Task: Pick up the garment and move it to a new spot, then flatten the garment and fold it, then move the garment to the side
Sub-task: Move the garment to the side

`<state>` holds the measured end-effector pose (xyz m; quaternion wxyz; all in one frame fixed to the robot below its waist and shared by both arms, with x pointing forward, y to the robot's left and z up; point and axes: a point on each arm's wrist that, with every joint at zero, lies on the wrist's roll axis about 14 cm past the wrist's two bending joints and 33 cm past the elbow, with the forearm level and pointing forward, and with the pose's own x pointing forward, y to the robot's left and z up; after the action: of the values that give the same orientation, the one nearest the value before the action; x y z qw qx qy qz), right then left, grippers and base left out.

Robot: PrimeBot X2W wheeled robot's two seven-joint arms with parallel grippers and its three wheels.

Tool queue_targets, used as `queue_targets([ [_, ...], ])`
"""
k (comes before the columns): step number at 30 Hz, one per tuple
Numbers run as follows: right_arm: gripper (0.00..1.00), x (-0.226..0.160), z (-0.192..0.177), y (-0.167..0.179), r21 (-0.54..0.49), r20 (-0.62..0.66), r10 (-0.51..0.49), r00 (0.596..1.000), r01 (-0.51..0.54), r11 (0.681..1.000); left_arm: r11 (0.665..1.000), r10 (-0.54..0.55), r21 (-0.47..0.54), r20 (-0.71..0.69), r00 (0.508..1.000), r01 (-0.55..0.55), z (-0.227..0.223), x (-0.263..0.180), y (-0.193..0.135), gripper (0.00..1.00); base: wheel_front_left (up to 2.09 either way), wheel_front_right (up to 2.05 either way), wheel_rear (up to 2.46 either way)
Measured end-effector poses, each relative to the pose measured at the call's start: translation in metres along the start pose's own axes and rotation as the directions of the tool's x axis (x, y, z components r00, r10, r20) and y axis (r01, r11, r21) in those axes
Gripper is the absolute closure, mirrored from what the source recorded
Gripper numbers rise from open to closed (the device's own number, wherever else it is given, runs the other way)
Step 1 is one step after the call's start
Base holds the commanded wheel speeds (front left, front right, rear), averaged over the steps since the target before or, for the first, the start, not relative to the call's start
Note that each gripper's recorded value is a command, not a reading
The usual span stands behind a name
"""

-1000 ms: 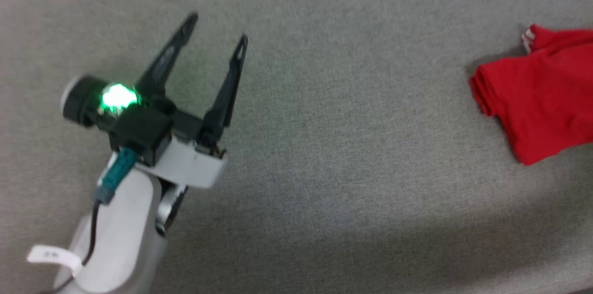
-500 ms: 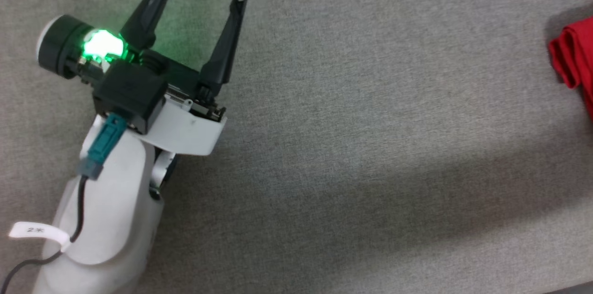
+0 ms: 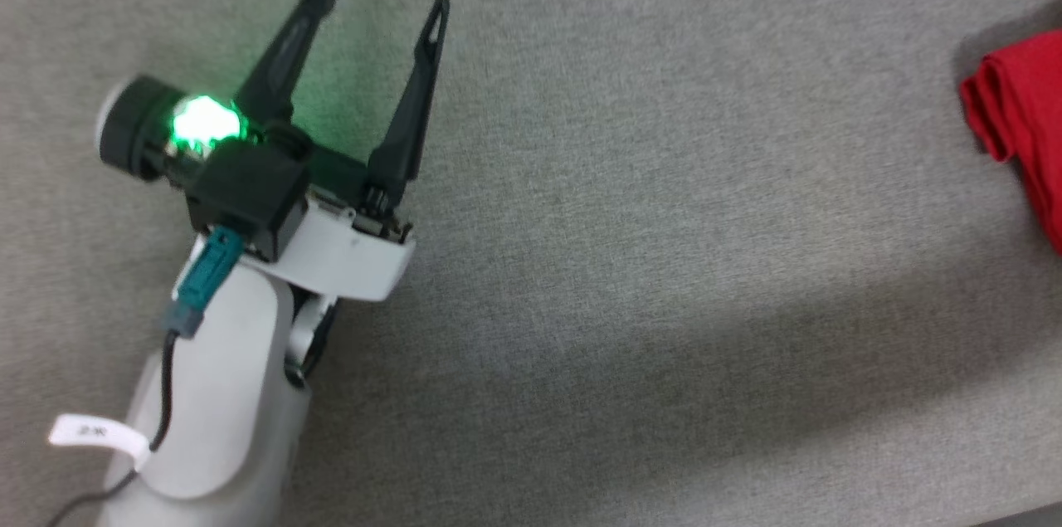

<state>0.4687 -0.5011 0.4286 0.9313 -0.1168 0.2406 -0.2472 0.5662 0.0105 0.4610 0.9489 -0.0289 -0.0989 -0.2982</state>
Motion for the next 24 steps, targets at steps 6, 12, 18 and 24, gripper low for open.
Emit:
queue_targets([
  [6,0.00,-0.021,0.014,0.029,-0.036,0.066,0.127,0.990,-0.125,0.991,0.997,0.062,-0.048,-0.048,0.997,-0.064,0.011,-0.030,-0.004,0.00,0.00,0.00,0.00],
  [12,0.00,-0.054,0.041,0.056,-0.037,0.188,0.241,0.952,-0.238,0.970,0.982,0.166,-0.066,-0.111,0.980,-0.174,0.023,-0.077,0.001,0.00,0.00,0.00,0.00],
  [18,0.00,-0.097,0.038,0.095,0.036,0.271,0.328,0.905,-0.350,0.936,0.956,0.270,-0.075,-0.148,0.951,-0.283,0.038,-0.126,0.005,0.00,0.00,0.00,0.00],
  [24,0.00,-0.140,0.035,0.135,0.115,0.345,0.386,0.856,-0.446,0.887,0.929,0.349,-0.059,-0.177,0.920,-0.364,0.051,-0.176,0.007,0.00,0.00,0.00,0.00],
])
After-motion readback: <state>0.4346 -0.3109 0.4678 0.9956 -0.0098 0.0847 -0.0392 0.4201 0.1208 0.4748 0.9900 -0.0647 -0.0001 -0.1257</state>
